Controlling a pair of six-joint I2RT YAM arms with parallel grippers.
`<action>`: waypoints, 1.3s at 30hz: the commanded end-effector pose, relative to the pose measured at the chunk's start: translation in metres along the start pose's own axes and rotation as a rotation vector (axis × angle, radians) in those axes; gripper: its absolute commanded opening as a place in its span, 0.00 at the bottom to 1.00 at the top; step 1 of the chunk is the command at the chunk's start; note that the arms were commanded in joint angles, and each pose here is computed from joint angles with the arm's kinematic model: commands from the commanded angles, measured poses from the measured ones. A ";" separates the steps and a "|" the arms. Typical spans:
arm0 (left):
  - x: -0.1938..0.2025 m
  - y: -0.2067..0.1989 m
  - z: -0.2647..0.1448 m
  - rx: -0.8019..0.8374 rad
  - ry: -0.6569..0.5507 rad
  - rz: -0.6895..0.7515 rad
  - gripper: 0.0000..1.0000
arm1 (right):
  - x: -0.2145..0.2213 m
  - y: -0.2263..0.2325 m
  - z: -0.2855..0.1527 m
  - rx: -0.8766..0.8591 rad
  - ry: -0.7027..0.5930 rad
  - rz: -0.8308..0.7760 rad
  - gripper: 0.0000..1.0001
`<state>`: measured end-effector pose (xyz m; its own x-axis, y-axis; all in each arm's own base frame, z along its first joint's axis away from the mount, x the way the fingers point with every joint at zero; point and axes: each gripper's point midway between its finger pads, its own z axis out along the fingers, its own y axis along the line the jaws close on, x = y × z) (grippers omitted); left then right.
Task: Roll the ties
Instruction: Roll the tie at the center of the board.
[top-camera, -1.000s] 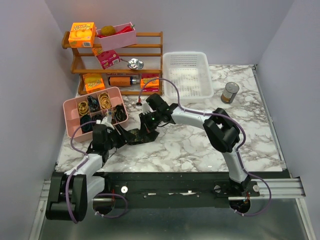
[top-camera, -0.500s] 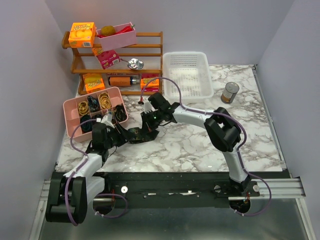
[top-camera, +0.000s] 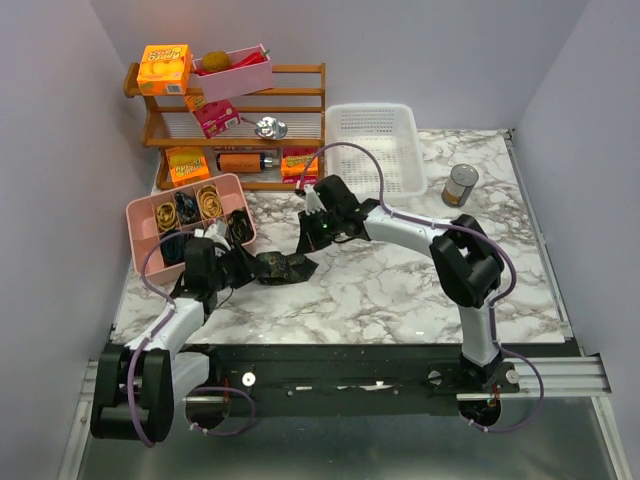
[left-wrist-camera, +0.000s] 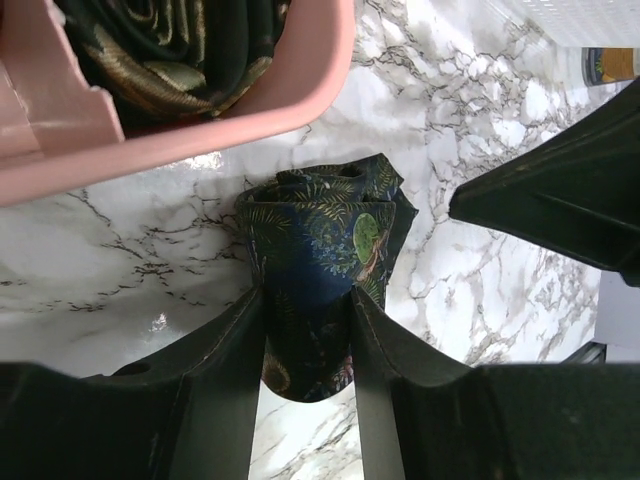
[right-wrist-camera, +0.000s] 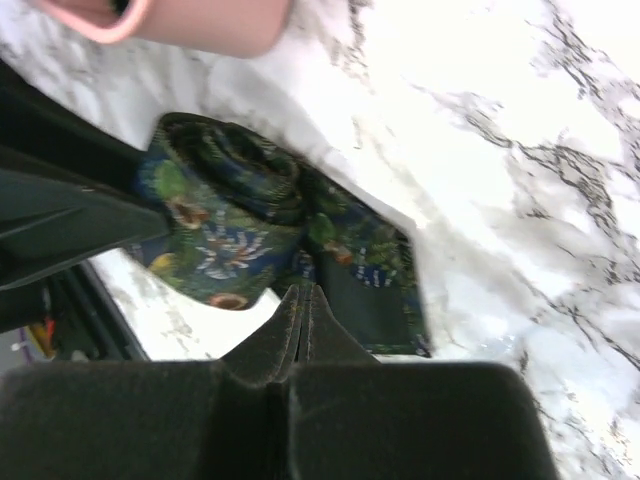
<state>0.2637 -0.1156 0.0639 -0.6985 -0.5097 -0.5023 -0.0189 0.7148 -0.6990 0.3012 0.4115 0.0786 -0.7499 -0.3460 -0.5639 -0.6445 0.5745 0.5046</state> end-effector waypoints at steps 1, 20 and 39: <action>-0.012 -0.008 -0.002 -0.036 -0.005 0.047 0.45 | 0.029 -0.030 0.016 0.107 0.102 0.006 0.01; -0.011 0.000 0.004 -0.380 0.116 0.192 0.45 | 0.072 -0.033 0.023 0.096 0.239 0.039 0.01; -0.020 0.001 -0.011 -0.449 0.064 0.202 0.84 | 0.049 -0.012 0.010 0.047 0.184 -0.001 0.01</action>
<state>0.2703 -0.1092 0.0708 -0.7989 -0.2984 -0.5223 -0.1460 0.9385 -0.3128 0.2800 0.3919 0.0238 -0.7866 -0.4513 -0.4214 -0.6147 0.6364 0.4659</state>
